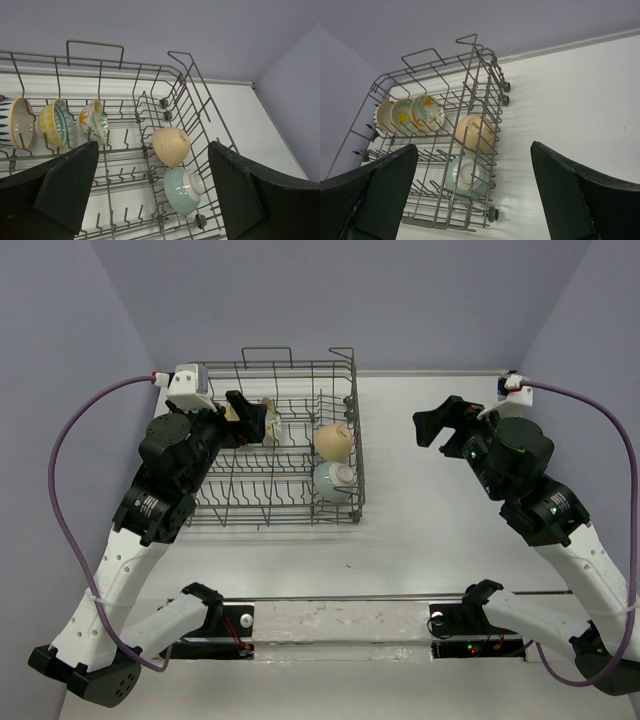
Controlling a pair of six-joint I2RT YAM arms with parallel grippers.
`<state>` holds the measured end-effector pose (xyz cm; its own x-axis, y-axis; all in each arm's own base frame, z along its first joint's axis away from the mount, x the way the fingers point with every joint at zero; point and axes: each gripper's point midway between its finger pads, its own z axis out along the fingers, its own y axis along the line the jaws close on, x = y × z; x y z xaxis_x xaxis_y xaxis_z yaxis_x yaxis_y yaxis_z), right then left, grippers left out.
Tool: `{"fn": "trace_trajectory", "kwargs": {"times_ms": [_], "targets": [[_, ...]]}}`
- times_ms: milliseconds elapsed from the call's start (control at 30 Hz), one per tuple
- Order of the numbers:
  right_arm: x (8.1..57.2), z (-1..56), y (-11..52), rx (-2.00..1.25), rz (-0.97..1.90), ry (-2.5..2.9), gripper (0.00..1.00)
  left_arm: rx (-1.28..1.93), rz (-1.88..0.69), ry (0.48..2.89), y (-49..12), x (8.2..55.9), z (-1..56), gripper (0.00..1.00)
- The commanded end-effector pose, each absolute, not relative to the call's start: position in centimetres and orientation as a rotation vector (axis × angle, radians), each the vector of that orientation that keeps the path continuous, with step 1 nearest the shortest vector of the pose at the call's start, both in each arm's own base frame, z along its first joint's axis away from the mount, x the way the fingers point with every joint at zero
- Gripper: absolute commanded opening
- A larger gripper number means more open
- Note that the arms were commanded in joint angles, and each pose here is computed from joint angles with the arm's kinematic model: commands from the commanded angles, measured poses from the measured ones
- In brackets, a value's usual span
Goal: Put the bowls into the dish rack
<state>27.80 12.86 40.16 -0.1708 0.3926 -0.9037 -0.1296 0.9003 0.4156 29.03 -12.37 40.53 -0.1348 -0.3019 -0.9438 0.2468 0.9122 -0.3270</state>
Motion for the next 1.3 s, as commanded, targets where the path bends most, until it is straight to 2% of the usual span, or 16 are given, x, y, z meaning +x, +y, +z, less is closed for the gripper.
{"fn": "trace_trajectory", "kwargs": {"times_ms": [0, 1267], "targets": [[27.5, 41.4, 12.1, 0.217, 0.467, 1.635, 1.00, -0.051, -0.478, 1.554, -11.6, 28.3, 43.6, 0.99], [26.4, 40.6, 11.4, 0.240, 0.482, 1.628, 1.00, -0.026, -0.490, 1.573, -11.8, 27.8, 42.0, 0.99]]}}
